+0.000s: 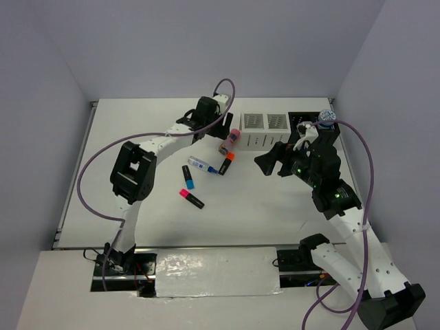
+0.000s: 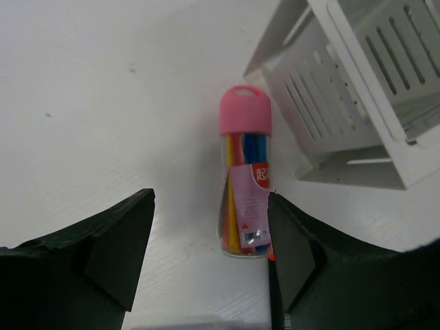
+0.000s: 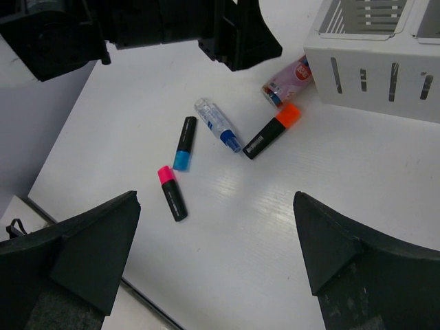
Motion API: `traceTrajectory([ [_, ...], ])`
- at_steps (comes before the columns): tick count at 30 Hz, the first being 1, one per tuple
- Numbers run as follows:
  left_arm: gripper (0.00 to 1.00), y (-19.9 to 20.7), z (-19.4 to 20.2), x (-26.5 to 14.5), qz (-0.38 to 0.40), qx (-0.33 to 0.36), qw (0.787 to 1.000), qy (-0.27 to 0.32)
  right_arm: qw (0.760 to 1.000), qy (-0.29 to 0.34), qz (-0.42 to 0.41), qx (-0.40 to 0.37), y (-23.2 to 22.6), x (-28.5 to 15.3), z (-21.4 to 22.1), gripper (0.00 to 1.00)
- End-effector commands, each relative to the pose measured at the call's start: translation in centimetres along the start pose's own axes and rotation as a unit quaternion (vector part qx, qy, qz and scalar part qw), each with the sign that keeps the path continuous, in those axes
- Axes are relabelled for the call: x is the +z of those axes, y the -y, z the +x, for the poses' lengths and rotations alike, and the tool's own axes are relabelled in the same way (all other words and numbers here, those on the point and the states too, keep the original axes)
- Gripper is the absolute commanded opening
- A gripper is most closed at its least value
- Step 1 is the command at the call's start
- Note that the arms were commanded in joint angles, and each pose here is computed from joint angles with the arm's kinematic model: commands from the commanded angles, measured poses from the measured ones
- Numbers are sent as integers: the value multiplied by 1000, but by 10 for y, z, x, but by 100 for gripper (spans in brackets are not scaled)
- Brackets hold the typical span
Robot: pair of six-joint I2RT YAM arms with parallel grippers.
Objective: Sort the stationery into containers
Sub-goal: Pick up the stationery from the center of the board.
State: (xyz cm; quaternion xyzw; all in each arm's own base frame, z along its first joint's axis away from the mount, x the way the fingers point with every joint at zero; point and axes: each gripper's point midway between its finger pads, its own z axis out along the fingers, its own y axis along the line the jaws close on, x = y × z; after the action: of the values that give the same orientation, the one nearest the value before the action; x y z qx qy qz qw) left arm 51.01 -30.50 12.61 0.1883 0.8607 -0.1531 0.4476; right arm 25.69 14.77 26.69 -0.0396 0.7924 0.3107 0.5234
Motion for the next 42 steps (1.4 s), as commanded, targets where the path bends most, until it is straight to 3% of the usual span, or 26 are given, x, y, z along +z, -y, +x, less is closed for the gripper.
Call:
traceTrajectory([
  [1,78,20,12,6,46,24,998,-22,999,14,-25,-14,-11,0,-9,100],
  [18,73,25,60,39,31,16,997,-67,999,14,-33,-19,-14,-3,-10,100],
  [26,62,11,77,51,-1,17,996,-88,999,14,-37,-20,-16,-3,-10,100],
  [28,49,1,83,53,-15,12,995,-93,999,13,-40,-19,-17,-3,-9,100],
  [29,35,-3,83,52,-19,7,995,-94,999,13,-40,-20,-17,-3,-10,100],
  [30,7,-14,79,49,-33,0,995,-92,999,14,-41,-19,-18,-3,-10,100],
  [31,0,-22,77,45,-43,-7,995,-91,999,14,-41,-19,-17,-3,-11,100],
  [32,0,-33,77,39,-55,-21,994,-94,999,16,-39,-19,-17,-4,-11,100],
  [34,0,-43,47,12,-72,-36,995,-56,999,21,-39,-19,-18,-4,-13,100],
  [37,0,-45,-16,-45,-67,-68,994,55,998,48,-46,-9,-22,0,-27,100],
  [38,0,-43,-8,-59,-58,-71,994,65,997,60,-48,-4,-23,2,-33,100],
  [40,0,-16,-69,-123,8,-72,981,179,992,103,-60,35,-30,5,-53,100],
  [42,0,3,-75,-174,55,-69,971,223,986,117,-61,101,-33,12,-64,99],
])
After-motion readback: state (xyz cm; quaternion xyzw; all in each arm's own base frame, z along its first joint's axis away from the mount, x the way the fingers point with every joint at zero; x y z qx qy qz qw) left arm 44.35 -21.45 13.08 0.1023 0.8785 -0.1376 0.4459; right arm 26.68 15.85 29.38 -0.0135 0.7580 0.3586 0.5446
